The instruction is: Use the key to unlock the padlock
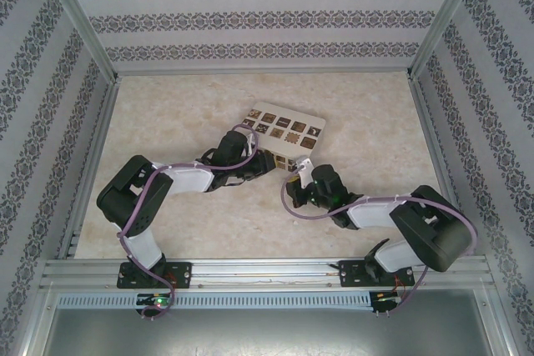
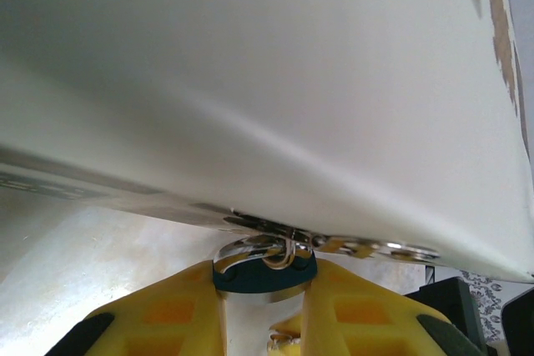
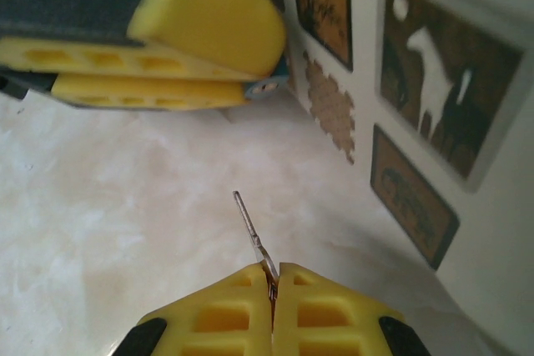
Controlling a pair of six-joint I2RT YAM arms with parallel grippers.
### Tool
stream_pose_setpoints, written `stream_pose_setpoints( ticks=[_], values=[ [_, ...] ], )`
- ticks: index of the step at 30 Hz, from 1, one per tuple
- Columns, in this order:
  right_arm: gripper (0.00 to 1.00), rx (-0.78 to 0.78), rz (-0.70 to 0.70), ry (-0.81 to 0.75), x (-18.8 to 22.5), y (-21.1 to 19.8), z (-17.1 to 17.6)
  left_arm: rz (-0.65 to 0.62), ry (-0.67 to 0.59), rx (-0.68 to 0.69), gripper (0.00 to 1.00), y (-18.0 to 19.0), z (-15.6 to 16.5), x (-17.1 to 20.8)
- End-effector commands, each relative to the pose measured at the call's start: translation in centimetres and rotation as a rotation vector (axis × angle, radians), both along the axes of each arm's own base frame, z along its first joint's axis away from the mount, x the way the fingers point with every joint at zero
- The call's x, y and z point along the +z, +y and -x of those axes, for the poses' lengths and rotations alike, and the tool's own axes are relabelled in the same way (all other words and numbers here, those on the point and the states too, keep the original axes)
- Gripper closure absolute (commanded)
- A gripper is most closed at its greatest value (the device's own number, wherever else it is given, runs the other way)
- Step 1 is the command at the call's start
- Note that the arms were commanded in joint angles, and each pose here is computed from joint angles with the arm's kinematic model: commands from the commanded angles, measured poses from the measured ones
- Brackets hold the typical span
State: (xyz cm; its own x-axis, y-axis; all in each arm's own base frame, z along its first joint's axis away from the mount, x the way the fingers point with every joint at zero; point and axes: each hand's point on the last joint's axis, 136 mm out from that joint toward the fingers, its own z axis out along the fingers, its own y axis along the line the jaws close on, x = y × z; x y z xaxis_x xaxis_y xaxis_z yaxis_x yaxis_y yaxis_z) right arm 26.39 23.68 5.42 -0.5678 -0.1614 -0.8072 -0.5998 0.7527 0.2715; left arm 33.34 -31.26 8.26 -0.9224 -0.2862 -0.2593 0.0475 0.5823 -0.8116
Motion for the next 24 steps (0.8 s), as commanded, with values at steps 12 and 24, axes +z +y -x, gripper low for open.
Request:
stream_pose_setpoints(
  ticks=[12,24],
  values=[
    [1.00,-0.022,-0.026,-0.092,2.3,1.1,-2.7,0.077,-0.046,-0.021,0.77,-1.9,-0.3,3.0],
    [1.00,-0.052,-0.024,-0.075,1.7,0.5,-3.3,0.077,-0.044,-0.018,0.77,-1.9,-0.4,3.0]
  ],
)
